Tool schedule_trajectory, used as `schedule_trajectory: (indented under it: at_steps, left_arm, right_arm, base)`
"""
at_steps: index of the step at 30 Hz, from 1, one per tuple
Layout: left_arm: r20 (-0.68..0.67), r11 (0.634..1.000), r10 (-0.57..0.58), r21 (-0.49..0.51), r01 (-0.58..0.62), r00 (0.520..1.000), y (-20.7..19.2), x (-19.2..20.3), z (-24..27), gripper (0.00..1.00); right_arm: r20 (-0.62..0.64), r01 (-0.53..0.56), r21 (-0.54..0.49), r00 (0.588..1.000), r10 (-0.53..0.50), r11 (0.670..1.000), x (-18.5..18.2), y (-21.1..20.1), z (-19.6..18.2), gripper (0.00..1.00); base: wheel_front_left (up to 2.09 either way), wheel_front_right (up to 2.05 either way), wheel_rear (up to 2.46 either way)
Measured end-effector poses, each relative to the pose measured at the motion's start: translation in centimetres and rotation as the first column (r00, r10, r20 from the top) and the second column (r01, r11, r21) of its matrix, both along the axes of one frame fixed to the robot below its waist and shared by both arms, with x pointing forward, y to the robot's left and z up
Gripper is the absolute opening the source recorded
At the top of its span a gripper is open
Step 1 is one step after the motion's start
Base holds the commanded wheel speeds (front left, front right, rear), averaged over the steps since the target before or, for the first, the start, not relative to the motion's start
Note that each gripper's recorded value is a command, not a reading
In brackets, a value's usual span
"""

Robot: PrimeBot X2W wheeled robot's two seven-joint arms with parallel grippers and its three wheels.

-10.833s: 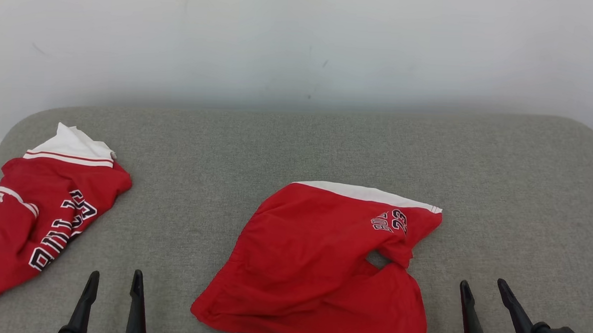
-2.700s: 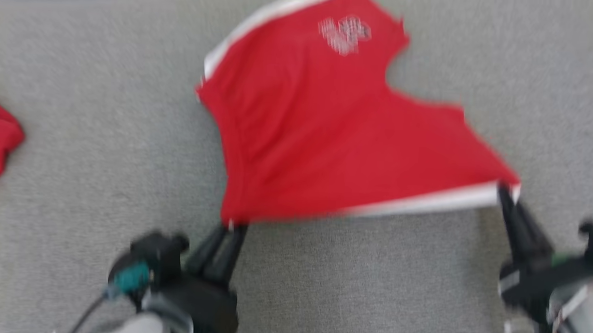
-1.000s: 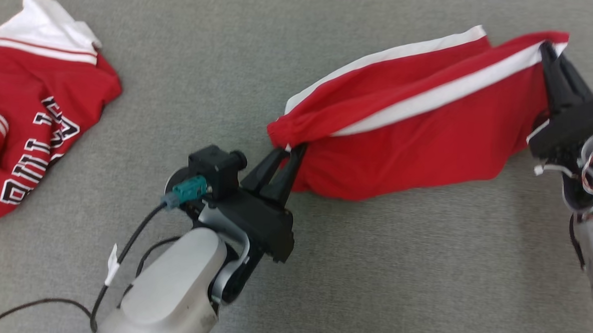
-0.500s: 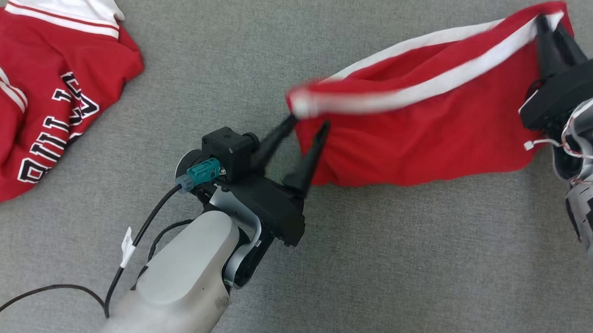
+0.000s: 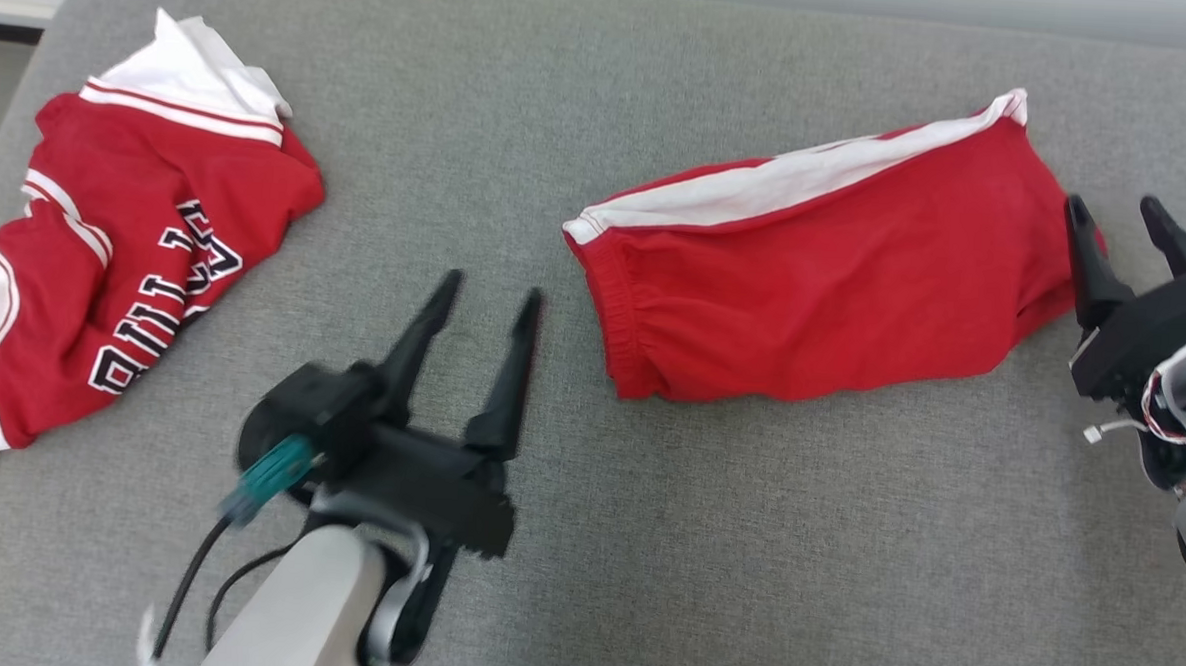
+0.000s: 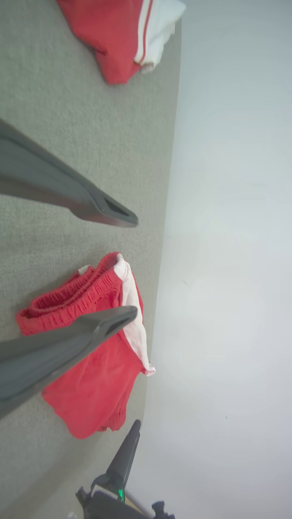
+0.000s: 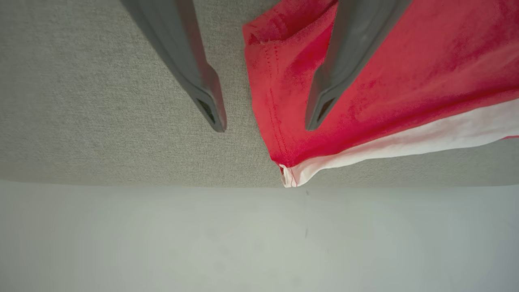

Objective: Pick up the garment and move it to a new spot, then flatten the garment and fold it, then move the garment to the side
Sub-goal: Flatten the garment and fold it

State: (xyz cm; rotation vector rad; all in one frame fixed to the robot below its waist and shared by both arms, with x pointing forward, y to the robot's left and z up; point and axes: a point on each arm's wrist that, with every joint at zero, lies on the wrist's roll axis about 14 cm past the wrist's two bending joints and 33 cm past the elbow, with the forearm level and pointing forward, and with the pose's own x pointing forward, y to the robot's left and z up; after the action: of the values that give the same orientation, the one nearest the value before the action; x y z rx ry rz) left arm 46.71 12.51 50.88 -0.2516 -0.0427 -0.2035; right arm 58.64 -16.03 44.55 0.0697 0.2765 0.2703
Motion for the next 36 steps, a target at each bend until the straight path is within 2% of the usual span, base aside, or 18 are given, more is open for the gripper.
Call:
schedule_trajectory:
  at_steps: [2, 5, 12, 21, 22, 23, 29, 36]
  left_arm:
    - [0.04, 0.998, 0.055, 0.006, -0.055, 0.998, 1.5, -0.8, 1.1, 1.0]
    - [0.076, 0.989, 0.12, 0.081, -0.126, 0.99, 3.8, -2.2, 1.5, 1.0]
    - [0.095, 0.951, 0.291, 0.076, -0.299, 0.952, 8.3, -4.3, 1.7, 1.0]
    - [0.04, 0.929, 0.352, 0.109, -0.355, 0.935, 10.7, -6.1, -0.4, 1.0]
    - [0.04, 0.928, 0.355, 0.104, -0.357, 0.934, 10.8, -6.2, -0.4, 1.0]
    - [0.04, 0.928, 0.357, 0.099, -0.359, 0.933, 10.8, -6.2, -0.4, 1.0]
    - [0.033, 0.929, 0.362, 0.077, -0.363, 0.932, 10.6, -6.8, -0.3, 1.0]
    - [0.039, 0.935, 0.343, 0.076, -0.345, 0.938, 10.0, -8.0, 0.0, 1.0]
  right_arm:
    - [-0.01, 0.009, -0.004, 1.0, -0.009, 1.0, -0.5, -0.5, -0.1, 1.0]
    - [-0.032, 0.017, -0.008, 0.999, -0.017, 1.0, -0.9, -0.9, -0.6, 1.0]
    - [-0.102, 0.024, -0.013, 0.994, -0.026, 1.0, -1.2, -0.8, -3.3, 1.0]
    - [-0.191, 0.018, -0.001, 0.981, -0.018, 1.0, -1.4, 0.6, -6.0, 1.0]
    - [-0.199, 0.018, 0.004, 0.98, -0.017, 1.0, -1.3, 0.7, -6.2, 0.36]
    - [-0.202, 0.018, 0.009, 0.979, -0.016, 1.0, -1.3, 0.9, -6.2, 0.0]
    - [-0.181, 0.038, 0.057, 0.983, -0.027, 0.998, -1.9, 1.3, -5.3, 0.0]
    - [-0.159, 0.115, 0.131, 0.983, -0.094, 0.985, -5.3, -1.1, -4.3, 0.0]
  base:
    - [0.0, 0.0, 0.0]
    - [0.0, 0.0, 0.0]
    - [0.0, 0.0, 0.0]
    - [0.0, 0.0, 0.0]
    - [0.0, 0.0, 0.0]
    - [0.0, 0.0, 0.0]
    - [0.0, 0.0, 0.0]
    - [0.0, 0.0, 0.0]
